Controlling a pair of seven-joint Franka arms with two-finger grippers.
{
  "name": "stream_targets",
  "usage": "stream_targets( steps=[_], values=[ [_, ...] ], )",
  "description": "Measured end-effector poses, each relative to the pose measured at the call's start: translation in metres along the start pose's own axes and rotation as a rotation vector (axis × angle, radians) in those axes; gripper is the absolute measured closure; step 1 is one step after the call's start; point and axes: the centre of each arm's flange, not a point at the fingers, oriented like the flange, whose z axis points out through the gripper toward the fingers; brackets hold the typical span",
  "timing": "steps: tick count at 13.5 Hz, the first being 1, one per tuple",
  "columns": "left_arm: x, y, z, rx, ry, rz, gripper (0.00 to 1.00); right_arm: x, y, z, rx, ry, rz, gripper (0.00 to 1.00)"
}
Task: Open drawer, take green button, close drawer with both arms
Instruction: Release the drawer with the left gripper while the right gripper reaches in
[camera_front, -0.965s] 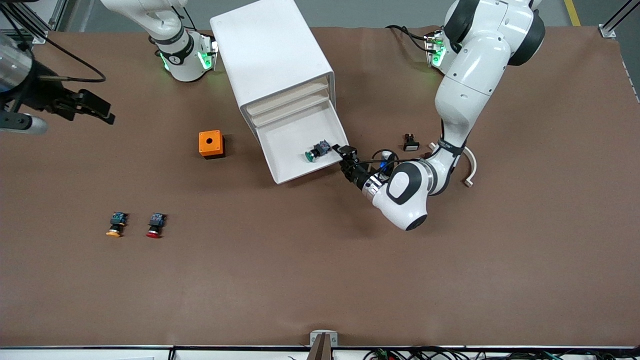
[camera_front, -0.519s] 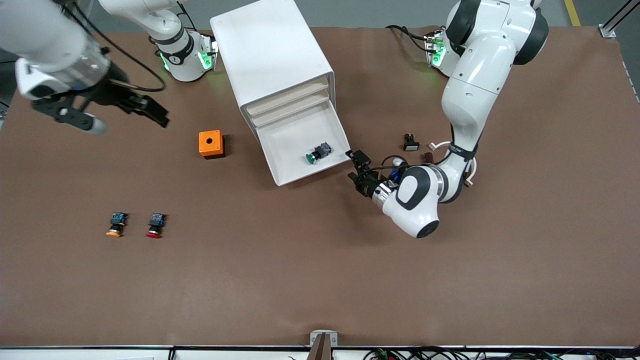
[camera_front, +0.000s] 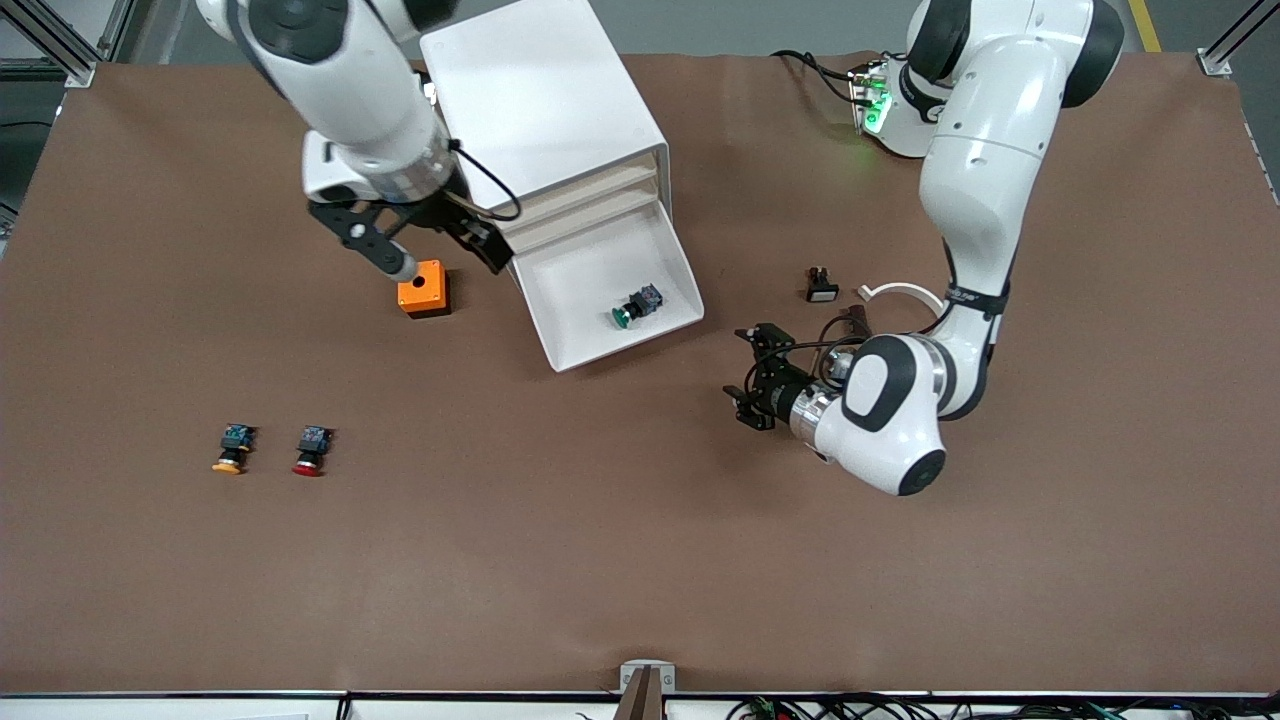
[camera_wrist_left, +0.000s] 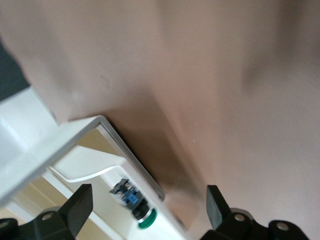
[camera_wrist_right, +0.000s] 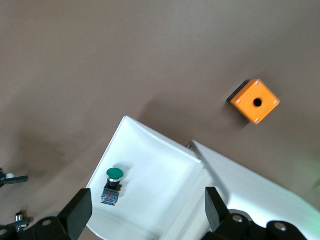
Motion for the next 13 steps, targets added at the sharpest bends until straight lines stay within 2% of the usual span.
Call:
stream_targets(
  steps=[2, 6, 8, 10, 13],
  values=[
    [-0.005, -0.003, -0.019, -0.062, 0.066, 0.215, 0.0, -0.026, -0.021, 0.029, -0.003, 0.002, 0.053, 0.0],
    [-0.01, 0.008, -0.049, -0.227, 0.264, 0.606, 0.0, -0.077, -0.053, 0.088, -0.022, 0.008, 0.102, 0.0],
    [-0.019, 0.012, -0.07, -0.338, 0.372, 0.694, 0.0, -0.096, -0.064, 0.116, -0.029, 0.016, 0.114, 0.0],
    [-0.027, 0.008, -0.09, -0.401, 0.459, 0.736, 0.0, -0.111, -0.073, 0.145, -0.04, 0.031, 0.124, 0.0],
    [-0.029, -0.002, -0.108, -0.387, 0.634, 0.784, 0.0, -0.129, -0.083, 0.184, -0.046, 0.052, 0.144, 0.0]
  ],
)
